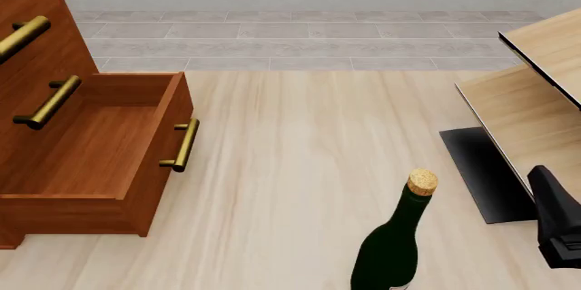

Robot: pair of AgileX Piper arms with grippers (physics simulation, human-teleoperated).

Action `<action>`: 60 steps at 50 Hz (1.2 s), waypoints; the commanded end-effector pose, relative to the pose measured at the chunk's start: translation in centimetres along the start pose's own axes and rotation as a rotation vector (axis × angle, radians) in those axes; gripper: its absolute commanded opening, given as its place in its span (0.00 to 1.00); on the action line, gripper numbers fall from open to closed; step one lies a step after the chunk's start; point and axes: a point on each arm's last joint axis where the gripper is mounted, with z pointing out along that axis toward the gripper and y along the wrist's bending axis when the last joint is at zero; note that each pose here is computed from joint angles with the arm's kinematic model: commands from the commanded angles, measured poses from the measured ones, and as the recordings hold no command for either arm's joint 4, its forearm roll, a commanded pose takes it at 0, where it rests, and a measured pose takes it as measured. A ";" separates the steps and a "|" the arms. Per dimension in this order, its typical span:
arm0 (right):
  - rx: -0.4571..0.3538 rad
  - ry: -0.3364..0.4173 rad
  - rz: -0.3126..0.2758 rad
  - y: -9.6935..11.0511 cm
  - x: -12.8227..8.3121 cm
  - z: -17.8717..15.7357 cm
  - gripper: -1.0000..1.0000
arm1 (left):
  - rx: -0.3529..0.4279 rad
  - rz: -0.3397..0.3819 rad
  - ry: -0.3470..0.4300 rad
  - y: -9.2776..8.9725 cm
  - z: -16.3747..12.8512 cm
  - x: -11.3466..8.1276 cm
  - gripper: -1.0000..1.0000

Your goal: Put the bowl on top of the cabinet.

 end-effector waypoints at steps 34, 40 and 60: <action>0.006 -0.017 0.024 -0.1 -0.4 0.0 1.00 | -0.082 0.066 -0.202 3.0 -13.2 -5.7 1.00; 0.005 -0.017 0.025 0.0 -0.3 0.0 1.00 | -0.028 0.089 -0.260 1.3 -14.9 -6.0 1.00; 0.011 -0.017 0.021 -0.1 -0.2 0.0 1.00 | 0.330 0.171 -0.545 -6.2 -20.6 -5.9 1.00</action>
